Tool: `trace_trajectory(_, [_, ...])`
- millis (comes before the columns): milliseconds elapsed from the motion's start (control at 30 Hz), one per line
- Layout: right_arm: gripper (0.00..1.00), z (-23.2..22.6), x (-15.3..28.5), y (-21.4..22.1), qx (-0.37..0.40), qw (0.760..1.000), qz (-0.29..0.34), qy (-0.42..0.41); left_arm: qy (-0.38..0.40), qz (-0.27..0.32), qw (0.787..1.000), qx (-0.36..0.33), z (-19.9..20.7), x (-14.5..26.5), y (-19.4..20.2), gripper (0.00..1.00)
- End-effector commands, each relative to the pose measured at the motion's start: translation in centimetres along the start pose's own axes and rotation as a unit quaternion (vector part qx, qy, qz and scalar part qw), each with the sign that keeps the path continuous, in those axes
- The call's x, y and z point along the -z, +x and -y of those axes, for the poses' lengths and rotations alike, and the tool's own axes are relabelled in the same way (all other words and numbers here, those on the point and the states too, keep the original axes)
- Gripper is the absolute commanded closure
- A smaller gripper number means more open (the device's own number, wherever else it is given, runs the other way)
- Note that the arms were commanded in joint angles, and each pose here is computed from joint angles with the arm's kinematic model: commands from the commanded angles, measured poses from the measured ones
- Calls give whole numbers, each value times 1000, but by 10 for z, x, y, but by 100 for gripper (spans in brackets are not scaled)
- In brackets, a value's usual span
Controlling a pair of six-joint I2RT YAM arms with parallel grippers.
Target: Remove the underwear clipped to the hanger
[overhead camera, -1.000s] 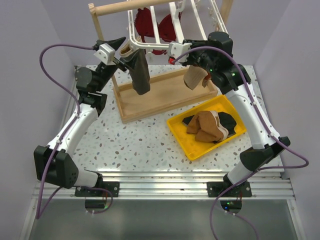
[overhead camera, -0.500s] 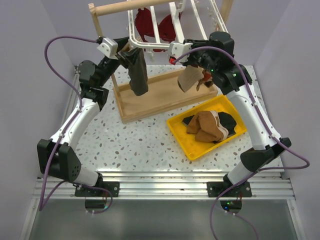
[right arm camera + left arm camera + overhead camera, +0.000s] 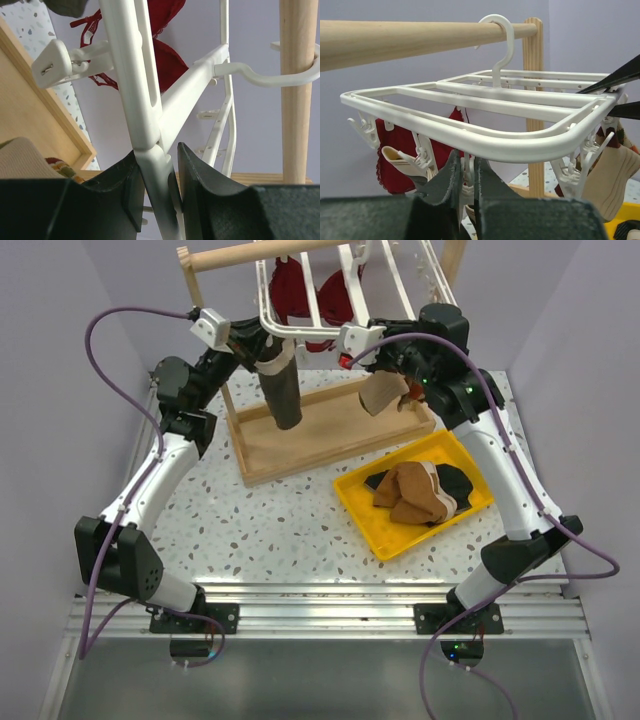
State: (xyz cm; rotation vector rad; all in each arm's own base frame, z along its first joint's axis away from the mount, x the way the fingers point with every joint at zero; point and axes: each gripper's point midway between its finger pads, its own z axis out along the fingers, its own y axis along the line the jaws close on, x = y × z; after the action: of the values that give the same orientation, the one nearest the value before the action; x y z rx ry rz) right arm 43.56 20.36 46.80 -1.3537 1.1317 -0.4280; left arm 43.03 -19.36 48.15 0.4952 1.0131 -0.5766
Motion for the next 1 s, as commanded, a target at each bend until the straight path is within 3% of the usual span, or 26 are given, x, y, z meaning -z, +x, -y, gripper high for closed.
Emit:
trace_trajectory(0, [67, 12, 21, -8, -20, 1000, 12, 17, 7, 24, 1000, -6, 1, -2, -22, 100])
trace_trajectory(100, [67, 12, 20, -8, -20, 1000, 12, 16, 8, 30, 1000, -8, 4, 1, -30, 98])
trace_trajectory(133, [67, 13, 21, -9, -20, 1000, 13, 18, 5, 28, 1000, -7, 4, 3, -29, 76])
trace_trajectory(200, [67, 13, 21, -9, -18, 1000, 13, 18, 2, 36, 999, -16, 8, 11, -42, 59])
trace_trajectory(233, [67, 13, 22, -9, -16, 1000, 12, 17, -5, 31, 999, -18, 7, 16, -38, 46])
trace_trajectory(333, [67, 11, 24, -9, -7, 1000, 16, 12, -9, 19, 998, -51, 13, 34, -41, 34])
trace_trajectory(400, [66, 11, 26, -9, -2, 1000, 17, 11, -21, 14, 996, -85, 14, 48, -50, 30])
trace_trajectory(600, [65, 17, 33, -7, 5, 1000, 26, 11, -68, -44, 988, -130, 2, 80, -28, 27])
trace_trajectory(967, [63, 22, 37, 4, 2, 1000, 25, 15, -55, -64, 992, -92, -3, 66, 16, 26])
